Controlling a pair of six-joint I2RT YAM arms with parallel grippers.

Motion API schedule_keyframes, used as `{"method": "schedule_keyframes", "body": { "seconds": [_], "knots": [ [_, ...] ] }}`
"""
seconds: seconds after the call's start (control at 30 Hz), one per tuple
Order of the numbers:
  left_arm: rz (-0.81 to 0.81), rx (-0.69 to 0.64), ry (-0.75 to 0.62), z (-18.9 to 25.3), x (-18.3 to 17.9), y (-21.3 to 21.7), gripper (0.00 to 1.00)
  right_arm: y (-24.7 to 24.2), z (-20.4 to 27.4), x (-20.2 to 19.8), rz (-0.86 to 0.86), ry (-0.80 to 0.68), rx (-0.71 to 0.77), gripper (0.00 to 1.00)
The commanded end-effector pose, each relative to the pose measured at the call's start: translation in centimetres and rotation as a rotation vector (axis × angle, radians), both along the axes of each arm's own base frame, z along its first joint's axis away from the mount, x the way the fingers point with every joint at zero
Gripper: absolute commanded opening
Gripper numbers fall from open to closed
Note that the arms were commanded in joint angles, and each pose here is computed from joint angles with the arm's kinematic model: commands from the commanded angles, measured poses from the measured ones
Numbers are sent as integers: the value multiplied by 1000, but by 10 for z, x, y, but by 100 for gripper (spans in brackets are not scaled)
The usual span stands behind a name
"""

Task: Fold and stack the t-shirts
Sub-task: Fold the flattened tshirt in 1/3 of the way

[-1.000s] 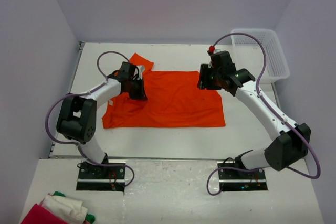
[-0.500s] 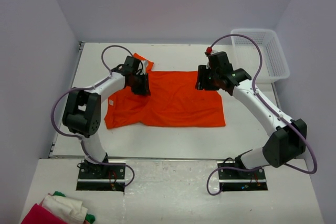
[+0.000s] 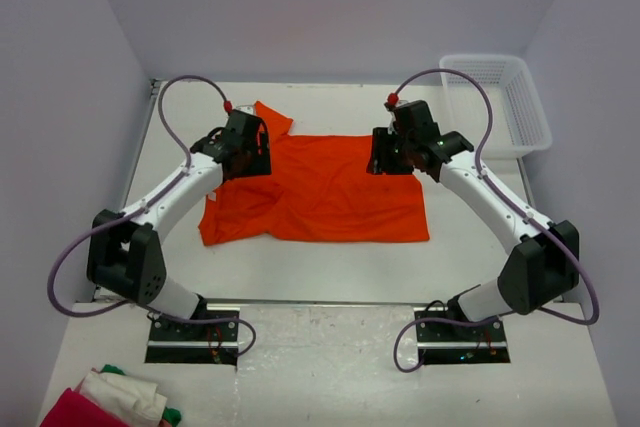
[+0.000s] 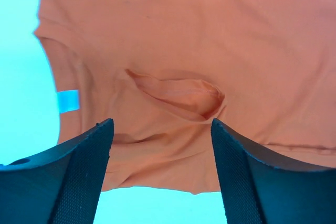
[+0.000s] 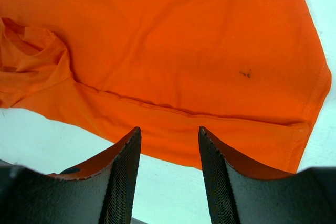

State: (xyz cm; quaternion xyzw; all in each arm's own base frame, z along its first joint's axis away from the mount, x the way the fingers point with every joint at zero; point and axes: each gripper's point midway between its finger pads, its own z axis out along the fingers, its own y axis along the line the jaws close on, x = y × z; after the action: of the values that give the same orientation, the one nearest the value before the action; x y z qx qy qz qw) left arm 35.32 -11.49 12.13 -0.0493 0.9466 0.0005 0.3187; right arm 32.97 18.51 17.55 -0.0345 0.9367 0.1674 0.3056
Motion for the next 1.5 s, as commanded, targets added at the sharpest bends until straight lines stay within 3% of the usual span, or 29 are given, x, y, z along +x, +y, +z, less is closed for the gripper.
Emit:
{"method": "schedule_keyframes", "body": {
  "seconds": [0.0,0.2,0.53,0.8,1.0,1.13,1.47],
  "knots": [
    [125,58,7,7,-12,34,76,6,9,6,36,-45,23,49],
    [155,-157,140,-16,-51,46,61,5,25,1,52,-82,37,49],
    [297,17,313,-49,-100,88,47,11,33,-7,77,-112,92,50],
    [337,104,402,-64,-132,104,43,9,34,-10,89,-127,92,49],
    [340,164,427,-69,-131,112,40,10,39,-16,106,-142,112,50],
    [337,174,442,-74,-130,113,34,9,42,-18,109,-148,113,50],
    [325,164,510,-89,-129,115,31,11,44,-21,121,-152,125,50]
  ]
}}
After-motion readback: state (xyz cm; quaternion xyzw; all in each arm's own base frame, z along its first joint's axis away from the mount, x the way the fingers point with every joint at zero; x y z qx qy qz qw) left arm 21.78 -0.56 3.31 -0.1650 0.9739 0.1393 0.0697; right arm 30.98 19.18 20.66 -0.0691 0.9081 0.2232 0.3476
